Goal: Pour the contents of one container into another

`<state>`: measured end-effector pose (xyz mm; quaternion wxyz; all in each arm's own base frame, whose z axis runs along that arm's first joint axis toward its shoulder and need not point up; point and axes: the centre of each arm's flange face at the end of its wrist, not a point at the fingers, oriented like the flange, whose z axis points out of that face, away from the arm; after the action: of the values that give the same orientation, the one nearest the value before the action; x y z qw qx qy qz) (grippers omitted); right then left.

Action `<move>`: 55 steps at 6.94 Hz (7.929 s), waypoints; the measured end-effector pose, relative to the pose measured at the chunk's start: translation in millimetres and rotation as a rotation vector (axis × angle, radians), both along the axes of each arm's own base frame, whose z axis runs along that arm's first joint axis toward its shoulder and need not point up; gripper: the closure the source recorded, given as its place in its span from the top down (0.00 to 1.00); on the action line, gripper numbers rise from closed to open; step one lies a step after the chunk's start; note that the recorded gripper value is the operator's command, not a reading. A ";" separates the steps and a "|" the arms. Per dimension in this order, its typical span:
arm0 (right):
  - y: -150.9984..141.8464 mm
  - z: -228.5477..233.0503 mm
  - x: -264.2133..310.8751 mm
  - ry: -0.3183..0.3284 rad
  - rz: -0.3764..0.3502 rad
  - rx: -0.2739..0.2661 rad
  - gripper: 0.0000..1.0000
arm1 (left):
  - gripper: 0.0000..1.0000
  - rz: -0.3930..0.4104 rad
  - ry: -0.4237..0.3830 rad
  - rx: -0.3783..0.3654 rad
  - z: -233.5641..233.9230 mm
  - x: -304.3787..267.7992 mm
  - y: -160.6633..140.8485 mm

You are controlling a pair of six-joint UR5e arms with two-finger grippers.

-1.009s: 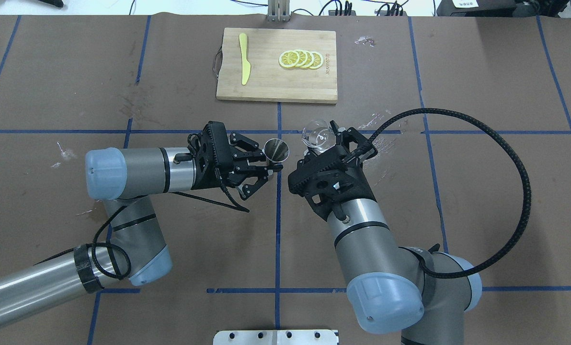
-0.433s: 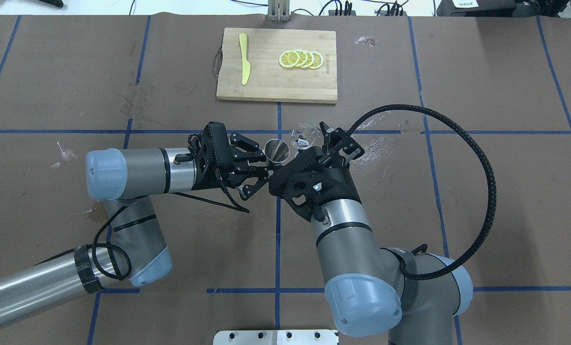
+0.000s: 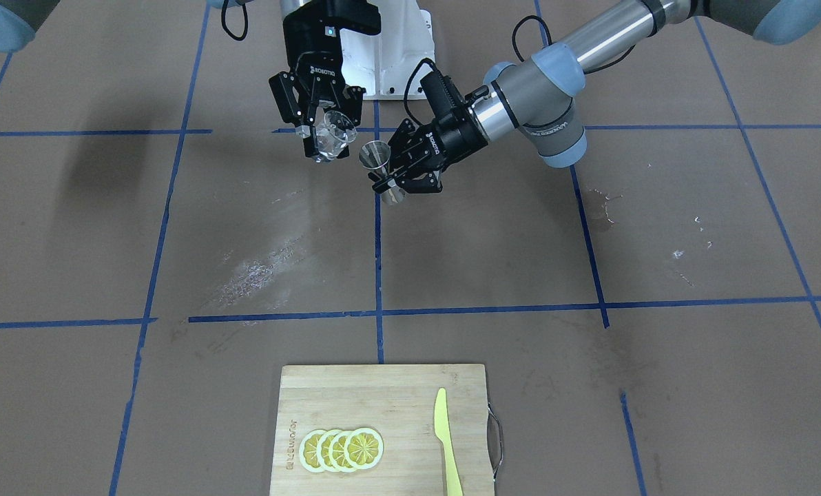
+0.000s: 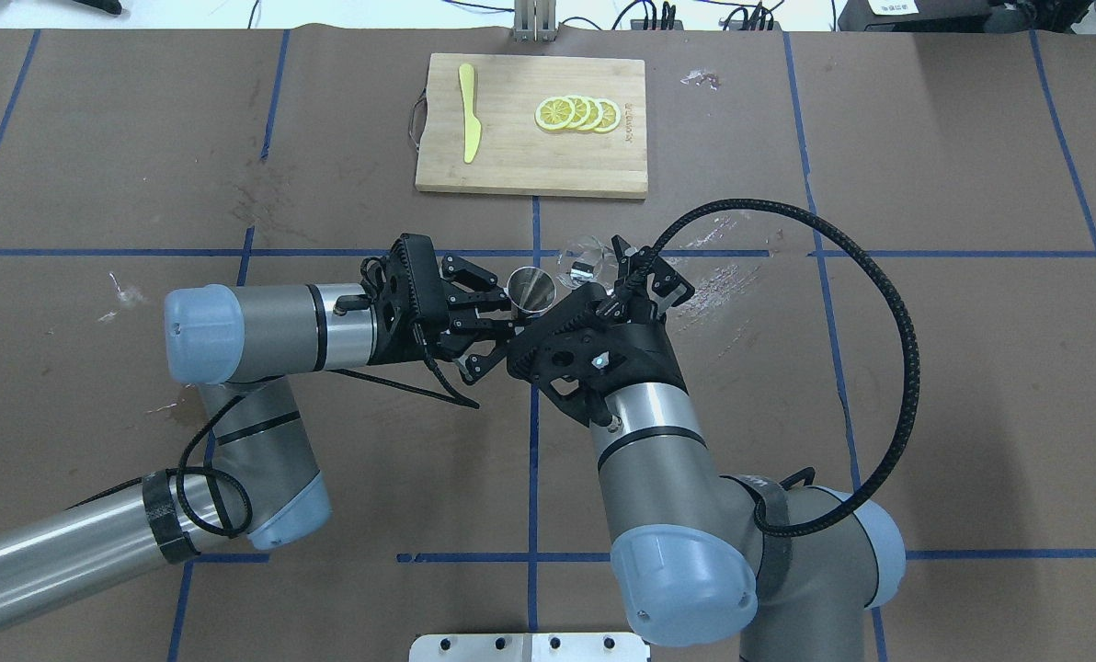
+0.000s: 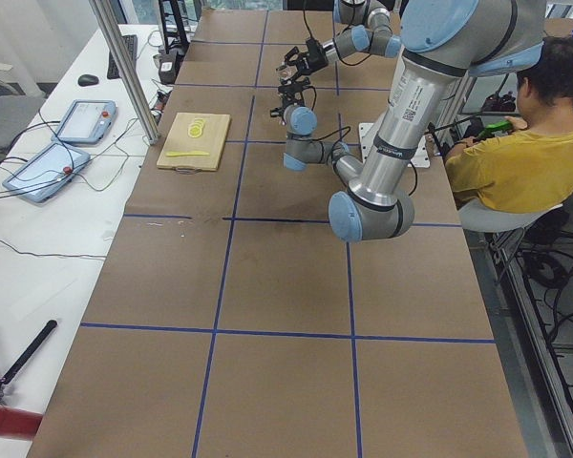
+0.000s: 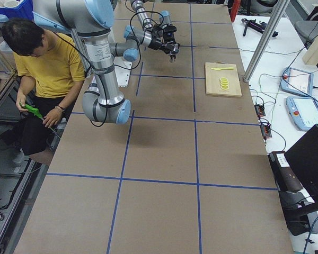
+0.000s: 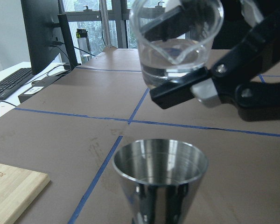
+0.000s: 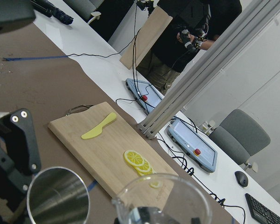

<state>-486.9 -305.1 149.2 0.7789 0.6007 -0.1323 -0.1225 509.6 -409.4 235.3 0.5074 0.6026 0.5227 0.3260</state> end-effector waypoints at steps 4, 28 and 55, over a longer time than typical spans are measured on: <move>-0.8 -8.4 -4.8 0.084 -0.009 0.006 0.00 | 0.00 0.000 0.002 0.001 -0.3 -0.3 0.2; -6.5 -31.1 -4.9 0.623 -0.059 0.184 0.00 | 0.00 0.002 0.005 0.004 -1.3 -1.7 1.0; -65.8 47.4 84.8 -0.280 -0.066 -0.092 0.00 | 0.00 -0.132 0.041 -0.237 201.2 -218.8 48.0</move>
<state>-402.1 -370.9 196.6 0.7751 0.5708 -0.2647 -0.0571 290.8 -361.4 436.5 0.5846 0.5779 0.5272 0.2153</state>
